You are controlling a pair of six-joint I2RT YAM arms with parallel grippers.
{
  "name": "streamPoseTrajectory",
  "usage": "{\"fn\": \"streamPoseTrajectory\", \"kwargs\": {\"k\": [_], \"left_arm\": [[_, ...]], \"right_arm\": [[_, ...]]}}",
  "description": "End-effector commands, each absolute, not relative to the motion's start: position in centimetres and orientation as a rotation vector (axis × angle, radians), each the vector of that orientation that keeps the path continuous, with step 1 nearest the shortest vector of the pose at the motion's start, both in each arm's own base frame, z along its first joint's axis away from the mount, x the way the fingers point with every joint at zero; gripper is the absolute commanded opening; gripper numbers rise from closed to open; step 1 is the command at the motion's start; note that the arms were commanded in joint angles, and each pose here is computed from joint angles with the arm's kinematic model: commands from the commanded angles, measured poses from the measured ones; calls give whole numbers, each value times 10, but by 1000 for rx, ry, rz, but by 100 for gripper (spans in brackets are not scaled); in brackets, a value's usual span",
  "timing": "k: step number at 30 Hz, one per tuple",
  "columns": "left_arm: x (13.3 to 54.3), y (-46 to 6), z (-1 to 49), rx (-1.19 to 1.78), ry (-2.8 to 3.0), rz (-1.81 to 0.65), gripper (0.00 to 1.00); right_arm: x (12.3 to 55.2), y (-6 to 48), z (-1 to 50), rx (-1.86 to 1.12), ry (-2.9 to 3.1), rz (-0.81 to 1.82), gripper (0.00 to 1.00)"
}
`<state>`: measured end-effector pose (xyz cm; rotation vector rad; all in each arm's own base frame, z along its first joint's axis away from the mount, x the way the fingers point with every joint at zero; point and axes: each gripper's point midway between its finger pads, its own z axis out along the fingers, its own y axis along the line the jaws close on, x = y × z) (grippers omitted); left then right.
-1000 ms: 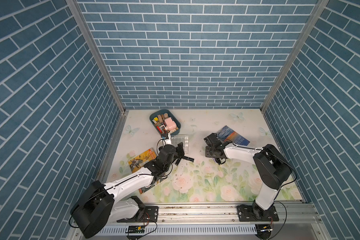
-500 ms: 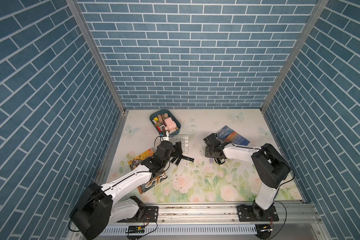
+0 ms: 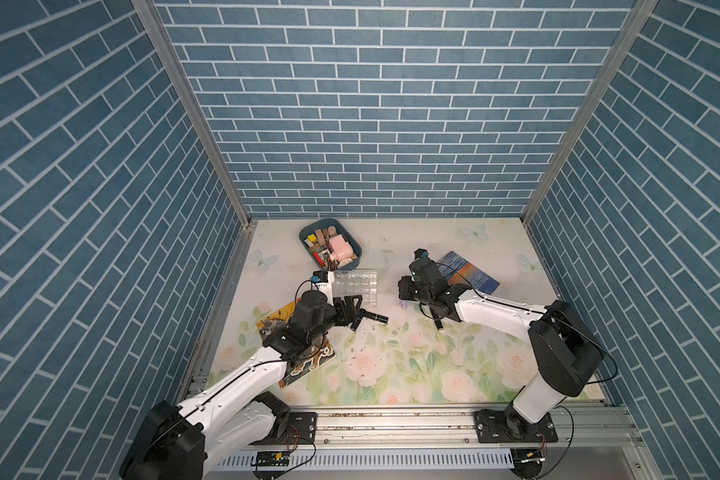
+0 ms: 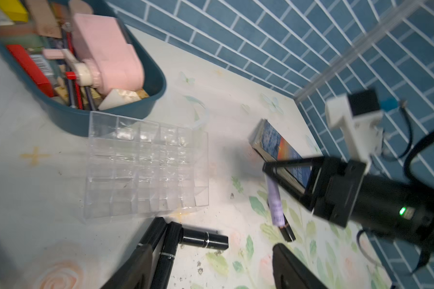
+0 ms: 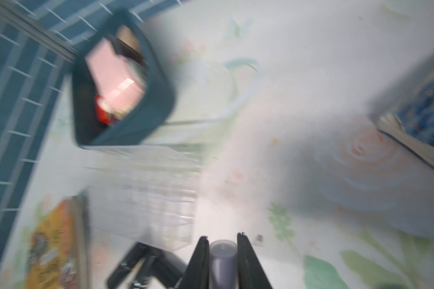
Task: Arrange the lipsticks in the organizer
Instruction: Pick up the lipstick at the center of the board.
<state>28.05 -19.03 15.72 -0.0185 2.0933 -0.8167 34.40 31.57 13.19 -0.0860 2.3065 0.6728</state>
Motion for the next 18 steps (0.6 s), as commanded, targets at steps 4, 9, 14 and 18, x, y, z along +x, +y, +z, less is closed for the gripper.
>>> {"fn": "streamPoseTrajectory", "kwargs": {"k": [4,9,14,18], "left_arm": [[258,-222,184,90,1937,-1159,74],[256,-236,190,132,1912,-1256,76],[259,-241,195,144,1881,-1296,72],[265,-239,198,133,1863,-1293,67]], "right_arm": [[332,361,200,-175,2056,978,12],[321,383,218,-198,2012,1095,12],[310,397,229,-208,1979,1166,12],[302,406,237,-219,1955,1242,12]]}}
